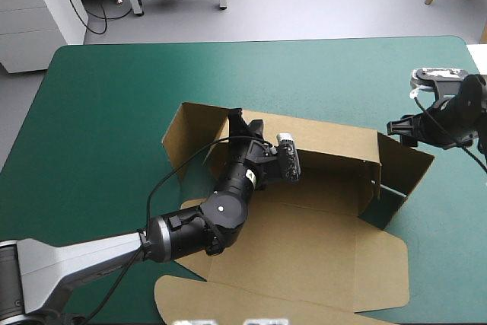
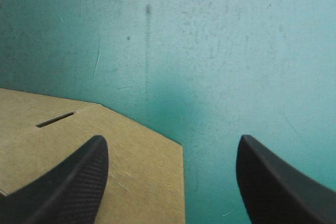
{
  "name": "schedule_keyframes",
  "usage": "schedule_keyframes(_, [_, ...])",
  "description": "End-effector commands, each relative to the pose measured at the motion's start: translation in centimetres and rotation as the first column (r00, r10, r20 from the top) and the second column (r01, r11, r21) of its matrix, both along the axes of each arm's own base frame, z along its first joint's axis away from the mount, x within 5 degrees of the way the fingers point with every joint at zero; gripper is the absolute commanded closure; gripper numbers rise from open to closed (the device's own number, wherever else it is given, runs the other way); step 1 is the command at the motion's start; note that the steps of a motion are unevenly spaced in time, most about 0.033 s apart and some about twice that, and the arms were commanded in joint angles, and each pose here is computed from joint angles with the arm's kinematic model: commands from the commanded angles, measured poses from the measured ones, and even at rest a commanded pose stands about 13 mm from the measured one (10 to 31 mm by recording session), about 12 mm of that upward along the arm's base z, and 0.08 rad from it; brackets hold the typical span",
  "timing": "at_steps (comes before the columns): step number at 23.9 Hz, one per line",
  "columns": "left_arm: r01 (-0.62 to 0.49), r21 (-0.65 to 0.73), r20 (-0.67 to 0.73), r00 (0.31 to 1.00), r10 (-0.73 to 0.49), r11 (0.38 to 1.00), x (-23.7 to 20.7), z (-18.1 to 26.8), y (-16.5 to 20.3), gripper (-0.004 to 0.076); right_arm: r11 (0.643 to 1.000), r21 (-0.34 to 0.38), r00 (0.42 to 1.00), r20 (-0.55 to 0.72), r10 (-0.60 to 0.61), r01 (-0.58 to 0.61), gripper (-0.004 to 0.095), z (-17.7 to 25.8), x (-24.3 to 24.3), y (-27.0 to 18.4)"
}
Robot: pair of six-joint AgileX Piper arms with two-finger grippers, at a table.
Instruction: Fold the box
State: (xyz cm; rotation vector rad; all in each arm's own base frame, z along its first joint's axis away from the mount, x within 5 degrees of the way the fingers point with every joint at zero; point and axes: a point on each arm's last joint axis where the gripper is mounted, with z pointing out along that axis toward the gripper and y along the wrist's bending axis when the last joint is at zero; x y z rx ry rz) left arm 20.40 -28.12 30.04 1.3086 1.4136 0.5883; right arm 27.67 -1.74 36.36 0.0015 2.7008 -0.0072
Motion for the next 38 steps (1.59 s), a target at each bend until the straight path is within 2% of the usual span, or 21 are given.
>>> schedule_keyframes(1, [-0.046, -0.113, 0.025, 0.998, 0.049, 0.993, -0.2, 2.2, 0.5, 0.0734, 0.999, 0.033, 0.999, 0.045, 0.026, -0.028, 0.0274, 1.2, -2.2, 0.4])
schedule_keyframes(5, [-0.053, -0.134, 0.017, 0.998, 0.056, 0.990, -0.2, 2.2, 0.5, 0.0734, 0.998, 0.048, 0.998, 0.047, 0.047, -0.049, 0.0274, 0.4, -4.0, 0.8])
schedule_keyframes(8, [-0.045, -0.135, 0.015, 0.999, 0.047, 0.990, -0.2, 2.2, 0.4, 0.0734, 0.999, -0.004, 0.985, 0.167, -0.041, 0.042, 0.0274, 1.4, -4.2, 0.0])
schedule_keyframes(11, [-0.023, -0.117, 0.017, 1.000, 0.025, 0.993, -0.3, 2.1, 0.3, 0.0734, 0.997, 0.011, 0.964, 0.252, -0.083, 0.083, 0.0274, 2.3, -3.4, -0.2])
schedule_keyframes(13, [0.028, -0.045, 0.034, 0.999, -0.026, 0.999, -0.4, 2.1, 0.0, 0.0734, 0.997, 0.011, 0.953, 0.292, -0.082, 0.082, 0.0274, 2.9, -2.6, -0.2])
schedule_keyframes(15, [0.114, 0.092, 0.067, 0.990, -0.120, 0.989, -0.5, 2.0, -0.4, 0.0734, 0.997, 0.011, 0.951, 0.299, -0.082, 0.082, 0.0274, 3.6, -1.6, -0.3])
schedule_keyframes(18, [0.127, 0.174, 0.097, 0.985, -0.146, 0.977, -0.5, 2.1, -0.3, 0.0734, 0.997, 0.011, 0.955, 0.287, -0.082, 0.082, 0.0274, 4.1, -1.0, -0.3])
schedule_keyframes(20, [0.088, 0.125, 0.102, 0.990, -0.101, 0.988, -0.1, 2.2, 0.0, 0.0734, 0.995, 0.001, 0.959, 0.265, -0.097, 0.101, 0.0274, 4.0, -1.2, -0.8])
schedule_keyframes(23, [-0.004, -0.044, 0.085, 0.996, 0.008, 0.999, 1.0, 3.0, 0.8, 0.0734, 0.991, -0.008, 0.968, 0.215, -0.130, 0.135, 0.0295, 3.8, -1.8, -2.3])
schedule_keyframes(26, [-0.018, -0.070, 0.087, 0.996, 0.024, 0.997, 1.5, 3.5, 1.0, 0.0734, 0.993, 0.024, 0.977, 0.180, -0.118, 0.116, 0.0349, 3.4, -2.1, -2.7])
schedule_keyframes(31, [0.002, -0.088, 0.085, 0.996, 0.005, 0.996, 1.4, 3.8, 0.7, 0.0734, 0.991, 0.130, 0.989, 0.133, -0.060, 0.042, 0.0448, 1.7, -2.1, -1.8])
schedule_keyframes(34, [0.011, -0.089, 0.083, 0.997, -0.004, 0.996, 1.4, 3.8, 0.6, 0.0734, 0.988, 0.152, 0.993, 0.108, -0.039, 0.022, 0.0473, 0.7, -2.3, -1.5])
schedule_keyframes(38, [0.020, -0.075, 0.081, 0.997, -0.014, 0.997, 1.4, 3.7, 0.6, 0.0734, 0.989, 0.148, 0.994, 0.102, -0.023, 0.008, 0.0473, 0.2, -3.4, -1.3])
